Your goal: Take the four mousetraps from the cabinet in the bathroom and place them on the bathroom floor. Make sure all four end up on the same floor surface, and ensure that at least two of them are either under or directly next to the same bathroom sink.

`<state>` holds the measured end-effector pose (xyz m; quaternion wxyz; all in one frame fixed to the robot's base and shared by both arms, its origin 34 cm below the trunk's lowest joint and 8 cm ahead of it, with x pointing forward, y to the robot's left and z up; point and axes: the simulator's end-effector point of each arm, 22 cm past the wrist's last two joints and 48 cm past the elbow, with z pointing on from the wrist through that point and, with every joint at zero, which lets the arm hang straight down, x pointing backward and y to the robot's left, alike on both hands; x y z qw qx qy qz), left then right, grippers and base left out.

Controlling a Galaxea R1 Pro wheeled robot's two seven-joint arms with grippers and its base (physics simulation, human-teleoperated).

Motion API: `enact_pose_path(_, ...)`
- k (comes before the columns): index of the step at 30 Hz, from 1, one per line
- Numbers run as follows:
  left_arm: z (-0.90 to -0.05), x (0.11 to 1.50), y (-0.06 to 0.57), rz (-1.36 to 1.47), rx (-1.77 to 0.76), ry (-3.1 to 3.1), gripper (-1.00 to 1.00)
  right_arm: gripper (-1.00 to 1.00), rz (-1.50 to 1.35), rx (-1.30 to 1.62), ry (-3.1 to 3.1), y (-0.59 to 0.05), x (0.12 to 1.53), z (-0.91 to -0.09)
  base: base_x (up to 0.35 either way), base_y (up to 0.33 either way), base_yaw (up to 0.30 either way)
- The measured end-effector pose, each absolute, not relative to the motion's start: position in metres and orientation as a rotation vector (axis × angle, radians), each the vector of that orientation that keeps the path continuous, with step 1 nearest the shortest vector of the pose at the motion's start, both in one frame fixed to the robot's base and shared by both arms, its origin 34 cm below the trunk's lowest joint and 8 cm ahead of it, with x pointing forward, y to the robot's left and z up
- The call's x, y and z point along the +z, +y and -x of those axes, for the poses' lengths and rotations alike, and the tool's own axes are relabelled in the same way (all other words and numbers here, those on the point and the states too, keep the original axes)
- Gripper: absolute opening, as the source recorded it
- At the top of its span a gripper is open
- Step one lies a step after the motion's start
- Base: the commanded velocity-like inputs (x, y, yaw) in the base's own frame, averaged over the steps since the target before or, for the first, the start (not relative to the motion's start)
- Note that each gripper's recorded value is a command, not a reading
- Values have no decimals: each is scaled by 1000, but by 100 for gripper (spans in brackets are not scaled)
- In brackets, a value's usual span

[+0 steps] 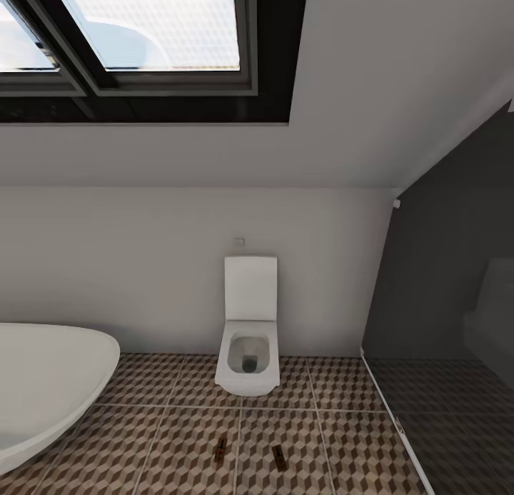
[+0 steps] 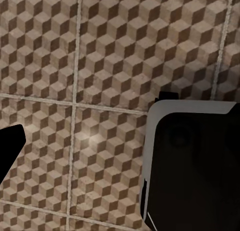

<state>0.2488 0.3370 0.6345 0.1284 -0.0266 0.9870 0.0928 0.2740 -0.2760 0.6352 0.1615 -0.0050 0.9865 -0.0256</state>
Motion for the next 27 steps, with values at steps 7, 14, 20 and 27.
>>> enact_pose_path(7,-249,635,337,77,271,2870,100,100,14,-73,2817,-276,635,-274,0,0,0)
enact_pose_path(14,-249,635,337,77,270,2870,100,100,14,-73,2816,-276,635,-274,0,0,0)
enact_pose_path(20,-249,635,337,78,270,2870,100,100,14,-73,2816,-276,635,-274,0,0,0)
enact_pose_path(27,-249,635,337,78,270,2870,100,100,14,-73,2815,-276,635,-275,0,0,0)
